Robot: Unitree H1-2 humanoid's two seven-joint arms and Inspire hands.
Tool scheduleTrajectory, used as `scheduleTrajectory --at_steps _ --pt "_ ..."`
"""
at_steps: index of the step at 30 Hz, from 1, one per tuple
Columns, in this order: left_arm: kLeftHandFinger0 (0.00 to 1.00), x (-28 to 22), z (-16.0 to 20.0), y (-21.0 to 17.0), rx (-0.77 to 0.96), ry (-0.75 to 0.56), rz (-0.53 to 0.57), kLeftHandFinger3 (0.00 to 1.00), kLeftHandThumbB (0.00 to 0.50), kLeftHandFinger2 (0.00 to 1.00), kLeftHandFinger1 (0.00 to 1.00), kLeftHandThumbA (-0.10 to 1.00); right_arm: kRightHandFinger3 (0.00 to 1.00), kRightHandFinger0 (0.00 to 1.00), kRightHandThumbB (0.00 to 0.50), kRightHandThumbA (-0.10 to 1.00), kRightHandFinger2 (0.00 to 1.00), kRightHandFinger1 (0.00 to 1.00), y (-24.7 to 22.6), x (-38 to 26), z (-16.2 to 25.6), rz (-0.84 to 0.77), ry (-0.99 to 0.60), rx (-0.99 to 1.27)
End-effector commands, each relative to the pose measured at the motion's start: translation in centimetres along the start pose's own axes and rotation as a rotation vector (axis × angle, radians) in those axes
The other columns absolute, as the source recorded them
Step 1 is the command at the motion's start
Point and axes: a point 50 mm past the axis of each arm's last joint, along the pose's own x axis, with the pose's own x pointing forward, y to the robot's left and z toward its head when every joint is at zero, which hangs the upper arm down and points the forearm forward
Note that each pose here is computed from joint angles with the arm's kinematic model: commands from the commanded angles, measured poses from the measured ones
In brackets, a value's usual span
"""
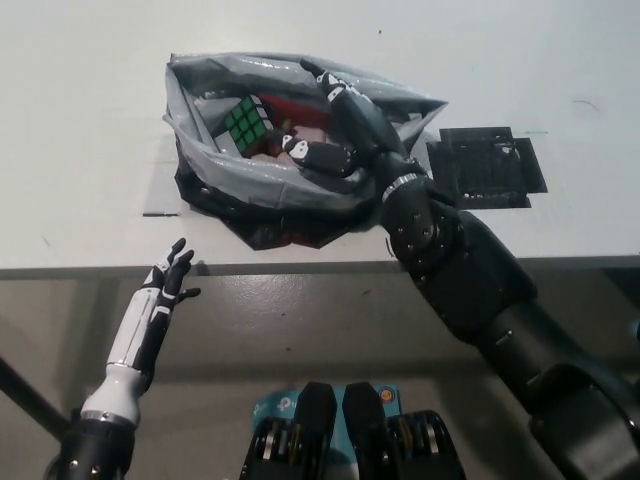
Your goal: Use the right hand to pick up a rubix's cube and place it into a plastic bag and lift the bag
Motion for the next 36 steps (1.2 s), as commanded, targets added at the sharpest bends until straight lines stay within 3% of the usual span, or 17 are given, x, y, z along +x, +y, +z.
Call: scheduleTrajectory --at_steps 1,4,9,17,20,23,25,36 --pt "0.84 0.7 1.5 0.6 0.029 -0.060 -0.007 1.00 0.096 1.00 1.00 1.00 1.00 1.00 0.473 0.66 1.00 1.00 -3.7 1.8 4.6 -0.227 -0.253 -0.033" --pt "0.85 0.7 1.5 0.6 0.038 -0.059 -0.008 1.00 0.092 1.00 1.00 1.00 1.00 1.00 0.455 0.65 1.00 1.00 -5.5 1.6 6.4 -0.318 -0.348 -0.051" --pt "0.86 0.8 1.5 0.6 0.030 -0.053 -0.007 1.00 0.104 1.00 1.00 1.00 1.00 1.00 0.428 0.76 1.00 1.00 -10.3 1.1 10.4 -0.482 -0.507 -0.092" --pt "0.88 0.4 1.1 0.5 0.025 -0.047 -0.009 1.00 0.104 1.00 1.00 1.00 1.00 1.00 0.442 0.69 1.00 1.00 -15.2 0.8 9.6 -0.577 -0.477 -0.153" --pt "0.88 0.3 1.1 0.6 0.017 -0.042 -0.006 1.00 0.102 1.00 1.00 1.00 1.00 1.00 0.496 0.71 1.00 1.00 -16.1 1.4 7.4 -0.549 -0.376 -0.164" --pt "0.88 0.4 1.2 0.7 0.025 -0.048 -0.004 1.00 0.101 1.00 1.00 1.00 1.00 1.00 0.500 0.72 1.00 1.00 -16.4 1.8 6.3 -0.504 -0.309 -0.179" --pt "0.87 0.6 1.4 0.6 0.027 -0.048 -0.004 1.00 0.107 1.00 1.00 1.00 1.00 1.00 0.500 0.80 1.00 1.00 -16.4 2.3 4.7 -0.410 -0.211 -0.215" --pt "0.86 0.7 1.3 0.4 0.018 -0.052 -0.006 1.00 0.114 1.00 1.00 1.00 1.00 1.00 0.500 0.79 1.00 1.00 -14.7 3.9 1.4 -0.140 0.010 -0.298"
